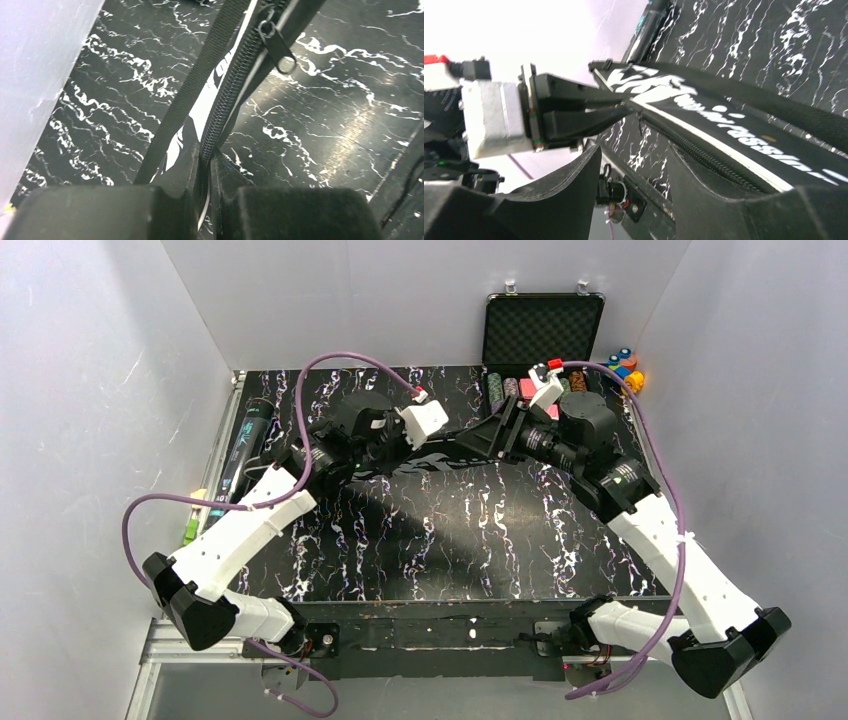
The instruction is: Pack up the badminton gear
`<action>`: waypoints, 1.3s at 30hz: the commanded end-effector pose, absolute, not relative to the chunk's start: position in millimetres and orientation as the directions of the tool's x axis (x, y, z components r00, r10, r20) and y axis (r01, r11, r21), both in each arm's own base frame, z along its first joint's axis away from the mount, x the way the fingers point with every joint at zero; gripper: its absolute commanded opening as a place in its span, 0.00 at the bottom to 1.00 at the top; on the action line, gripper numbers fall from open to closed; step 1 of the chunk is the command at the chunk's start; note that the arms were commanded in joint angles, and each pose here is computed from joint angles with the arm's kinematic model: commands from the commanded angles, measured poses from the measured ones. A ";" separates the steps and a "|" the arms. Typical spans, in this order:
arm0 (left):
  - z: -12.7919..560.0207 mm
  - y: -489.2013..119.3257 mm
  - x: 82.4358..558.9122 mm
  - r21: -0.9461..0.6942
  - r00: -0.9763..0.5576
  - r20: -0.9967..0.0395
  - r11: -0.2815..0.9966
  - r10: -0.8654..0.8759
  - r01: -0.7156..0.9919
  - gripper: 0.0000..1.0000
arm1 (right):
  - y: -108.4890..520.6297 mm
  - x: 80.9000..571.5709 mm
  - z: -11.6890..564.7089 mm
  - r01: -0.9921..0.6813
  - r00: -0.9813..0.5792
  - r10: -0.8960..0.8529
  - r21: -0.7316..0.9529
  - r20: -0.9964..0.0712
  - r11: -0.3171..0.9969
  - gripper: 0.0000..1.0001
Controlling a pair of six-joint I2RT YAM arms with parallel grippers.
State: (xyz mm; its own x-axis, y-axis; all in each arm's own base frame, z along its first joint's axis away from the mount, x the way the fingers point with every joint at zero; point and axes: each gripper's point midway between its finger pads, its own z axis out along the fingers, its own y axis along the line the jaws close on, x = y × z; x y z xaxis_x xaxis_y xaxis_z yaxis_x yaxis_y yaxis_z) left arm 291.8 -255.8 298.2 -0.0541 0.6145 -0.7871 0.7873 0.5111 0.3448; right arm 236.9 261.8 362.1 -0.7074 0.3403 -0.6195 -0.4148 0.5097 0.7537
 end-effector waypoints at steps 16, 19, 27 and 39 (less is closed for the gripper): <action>368.1 -288.0 267.8 0.273 0.054 -0.890 0.436 0.452 0.857 0.00 | 257.1 259.7 366.0 -0.511 -0.571 0.478 0.745 -0.668 0.429 0.55; 358.1 -283.6 278.1 0.286 0.023 -0.873 0.471 0.488 0.834 0.00 | 249.4 248.3 380.4 -0.541 -0.541 0.497 0.733 -0.678 0.411 0.56; 353.6 -287.3 284.5 0.258 -0.019 -0.875 0.498 0.484 0.828 0.00 | 251.6 227.6 388.0 -0.568 -0.583 0.459 0.741 -0.670 0.359 0.50; 364.7 -291.2 284.5 0.241 -0.019 -0.891 0.506 0.454 0.828 0.00 | 262.9 243.2 365.8 -0.512 -0.629 0.504 0.803 -0.592 0.305 0.52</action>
